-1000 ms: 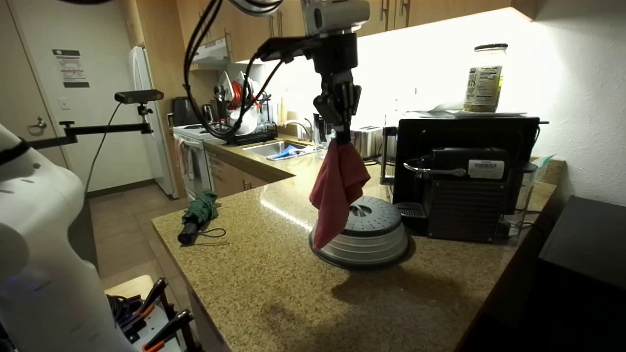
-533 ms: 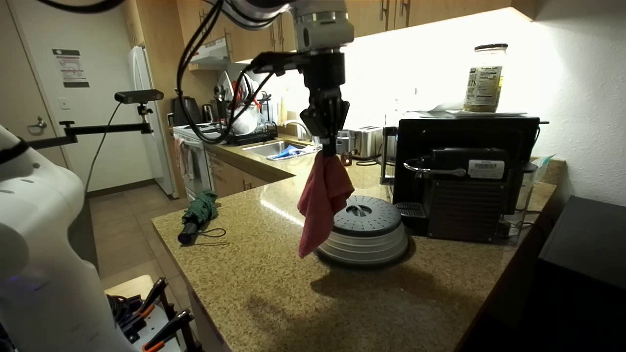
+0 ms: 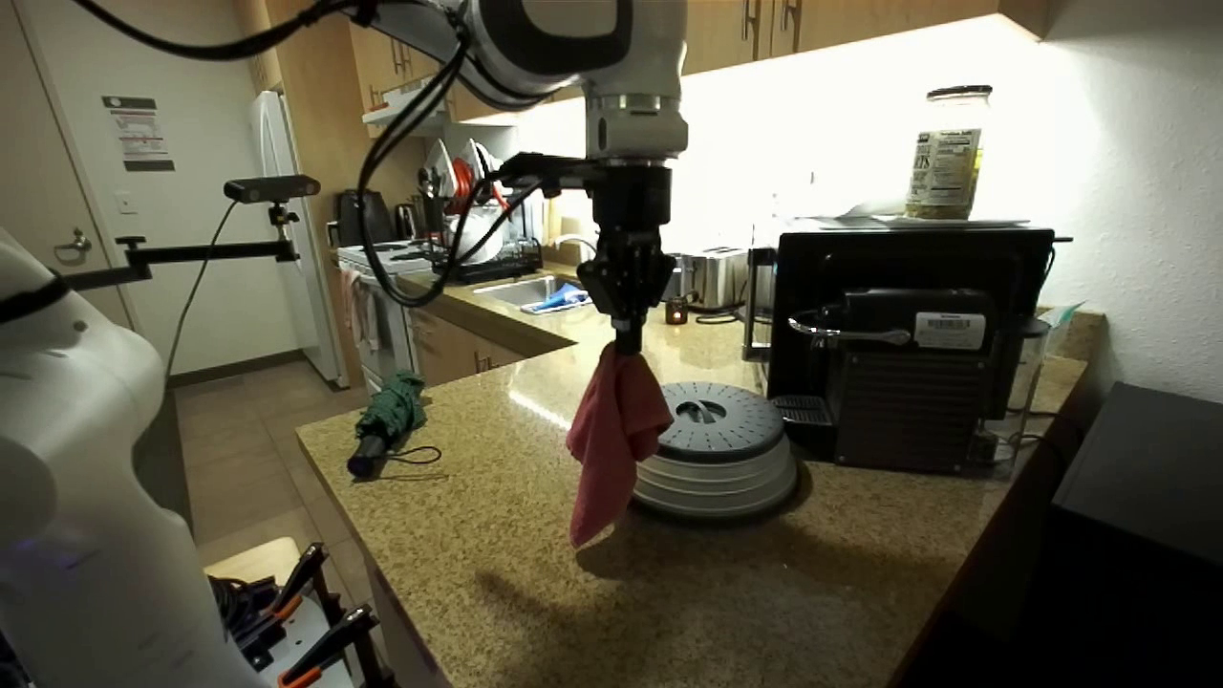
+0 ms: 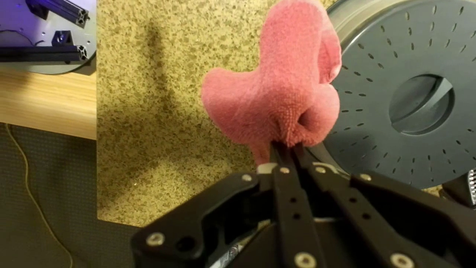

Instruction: Pick up the pink cloth and put it on the left side of the counter

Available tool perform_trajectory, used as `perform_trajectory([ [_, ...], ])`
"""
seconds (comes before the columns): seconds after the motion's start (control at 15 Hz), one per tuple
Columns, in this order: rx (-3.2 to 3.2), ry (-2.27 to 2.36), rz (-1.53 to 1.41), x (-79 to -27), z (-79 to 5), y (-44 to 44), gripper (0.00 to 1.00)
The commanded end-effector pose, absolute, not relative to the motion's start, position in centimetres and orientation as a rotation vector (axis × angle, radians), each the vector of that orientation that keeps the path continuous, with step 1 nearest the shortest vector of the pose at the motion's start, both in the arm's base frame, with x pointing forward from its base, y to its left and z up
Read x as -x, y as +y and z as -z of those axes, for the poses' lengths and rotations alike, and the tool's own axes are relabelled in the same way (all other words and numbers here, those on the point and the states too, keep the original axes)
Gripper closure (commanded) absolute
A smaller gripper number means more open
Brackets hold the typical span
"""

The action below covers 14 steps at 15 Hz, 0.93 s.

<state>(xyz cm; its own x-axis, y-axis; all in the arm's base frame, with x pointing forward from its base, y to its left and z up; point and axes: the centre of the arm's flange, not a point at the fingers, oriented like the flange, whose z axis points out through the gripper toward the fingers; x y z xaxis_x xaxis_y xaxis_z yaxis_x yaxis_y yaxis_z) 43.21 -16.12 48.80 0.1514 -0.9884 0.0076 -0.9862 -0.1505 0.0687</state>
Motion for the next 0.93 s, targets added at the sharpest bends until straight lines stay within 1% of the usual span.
perform_trajectory([
  [0.0, -2.286, -2.015, 0.089, -43.8, -48.5, -16.0, 0.96],
  [0.47, -2.284, -2.002, 0.111, -44.8, -47.4, -15.7, 0.96],
  [0.53, -2.325, -1.994, 0.106, -43.9, -47.3, -16.1, 0.96],
  [0.87, -2.322, -1.995, 0.110, -43.9, -47.2, -16.2, 0.96],
])
